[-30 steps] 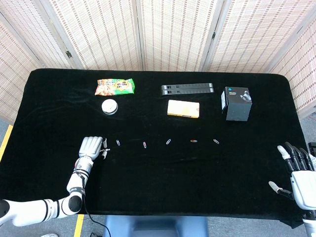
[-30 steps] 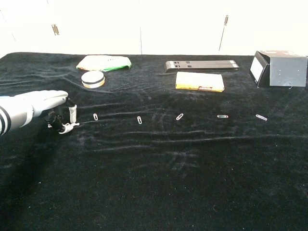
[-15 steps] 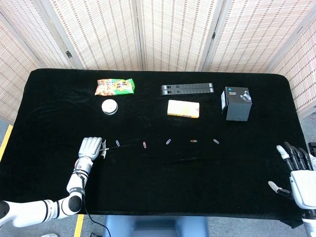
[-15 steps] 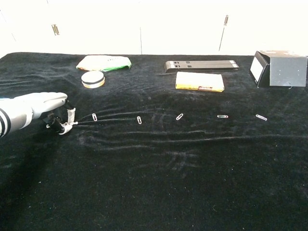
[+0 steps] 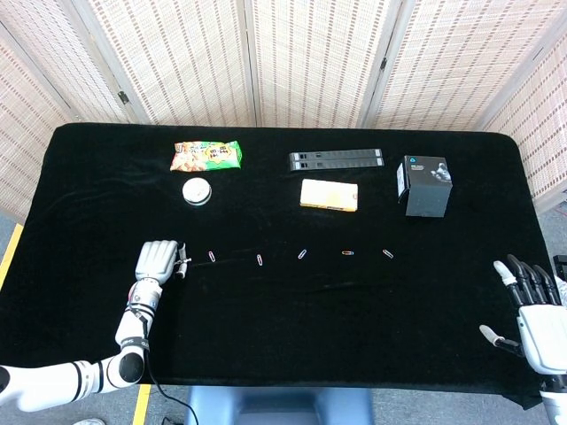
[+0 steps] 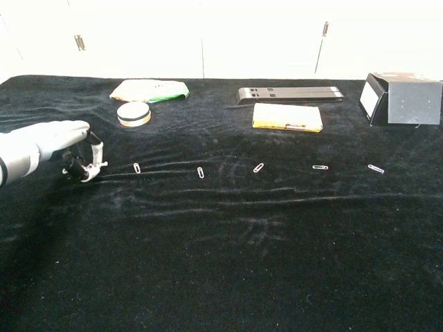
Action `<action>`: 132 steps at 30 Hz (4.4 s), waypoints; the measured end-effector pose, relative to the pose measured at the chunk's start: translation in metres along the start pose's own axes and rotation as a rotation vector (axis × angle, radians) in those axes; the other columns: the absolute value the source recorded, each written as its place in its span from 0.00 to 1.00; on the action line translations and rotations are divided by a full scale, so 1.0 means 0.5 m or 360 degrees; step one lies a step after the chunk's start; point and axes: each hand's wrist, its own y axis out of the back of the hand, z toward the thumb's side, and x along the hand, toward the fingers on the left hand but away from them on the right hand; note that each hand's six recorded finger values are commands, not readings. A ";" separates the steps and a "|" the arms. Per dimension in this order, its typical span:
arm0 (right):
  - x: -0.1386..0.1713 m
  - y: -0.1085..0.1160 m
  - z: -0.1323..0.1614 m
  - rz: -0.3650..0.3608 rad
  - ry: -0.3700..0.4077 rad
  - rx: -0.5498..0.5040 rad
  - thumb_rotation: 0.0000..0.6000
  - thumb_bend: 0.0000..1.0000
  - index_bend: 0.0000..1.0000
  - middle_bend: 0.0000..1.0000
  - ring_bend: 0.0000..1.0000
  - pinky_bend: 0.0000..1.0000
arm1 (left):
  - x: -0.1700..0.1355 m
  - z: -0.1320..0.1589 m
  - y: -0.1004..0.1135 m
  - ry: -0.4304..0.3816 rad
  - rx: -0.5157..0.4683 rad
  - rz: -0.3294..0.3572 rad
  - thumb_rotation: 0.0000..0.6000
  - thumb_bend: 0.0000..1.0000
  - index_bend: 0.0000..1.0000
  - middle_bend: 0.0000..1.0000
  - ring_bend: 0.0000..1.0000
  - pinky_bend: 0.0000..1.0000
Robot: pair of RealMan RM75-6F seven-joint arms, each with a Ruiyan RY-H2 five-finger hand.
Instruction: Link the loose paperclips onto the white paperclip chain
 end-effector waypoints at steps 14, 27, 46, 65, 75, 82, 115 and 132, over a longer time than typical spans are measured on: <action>-0.002 0.000 -0.003 0.0024 0.0011 -0.0030 0.98 0.00 0.00 0.00 0.00 0.00 | -0.015 0.066 0.057 -0.0149 -0.0300 0.0202 1.00 0.66 0.77 1.00 1.00 1.00; 0.007 0.016 -0.034 0.0012 -0.0032 -0.0091 0.99 0.00 0.00 0.00 0.00 0.00 | 0.016 0.200 0.037 -0.0359 -0.0369 0.0127 1.00 0.66 0.77 1.00 1.00 1.00; 0.015 0.013 -0.047 0.0021 -0.0070 -0.0088 0.98 0.00 0.00 0.00 0.00 0.00 | 0.055 0.209 -0.002 -0.0356 -0.0274 0.0065 1.00 0.66 0.78 1.00 1.00 1.00; 0.009 0.008 -0.045 0.0033 -0.0076 -0.0072 0.99 0.00 0.00 0.00 0.00 0.00 | 0.064 0.185 -0.013 -0.0331 -0.0260 0.0033 1.00 0.66 0.78 1.00 1.00 1.00; 0.005 0.006 -0.043 0.0043 -0.0072 -0.0076 0.99 0.00 0.00 0.00 0.00 0.00 | 0.052 0.192 0.002 -0.0361 -0.0271 0.0068 1.00 0.66 0.78 1.00 1.00 1.00; 0.008 0.019 -0.040 0.0021 -0.0038 -0.0118 0.98 0.00 0.00 0.00 0.00 0.00 | -0.003 0.221 0.009 -0.0434 -0.0273 0.0096 1.00 0.66 0.78 1.00 1.00 1.00; 0.144 0.114 -0.117 -0.0280 -0.0059 -0.0334 0.99 0.00 0.00 0.00 0.00 0.00 | -0.113 0.441 -0.097 -0.0716 0.0032 0.0128 1.00 0.58 0.59 1.00 1.00 1.00; 0.129 0.107 -0.116 -0.0256 -0.0080 -0.0320 0.99 0.00 0.00 0.00 0.00 0.00 | -0.094 0.423 -0.067 -0.0686 -0.0004 0.0142 1.00 0.18 0.00 1.00 1.00 1.00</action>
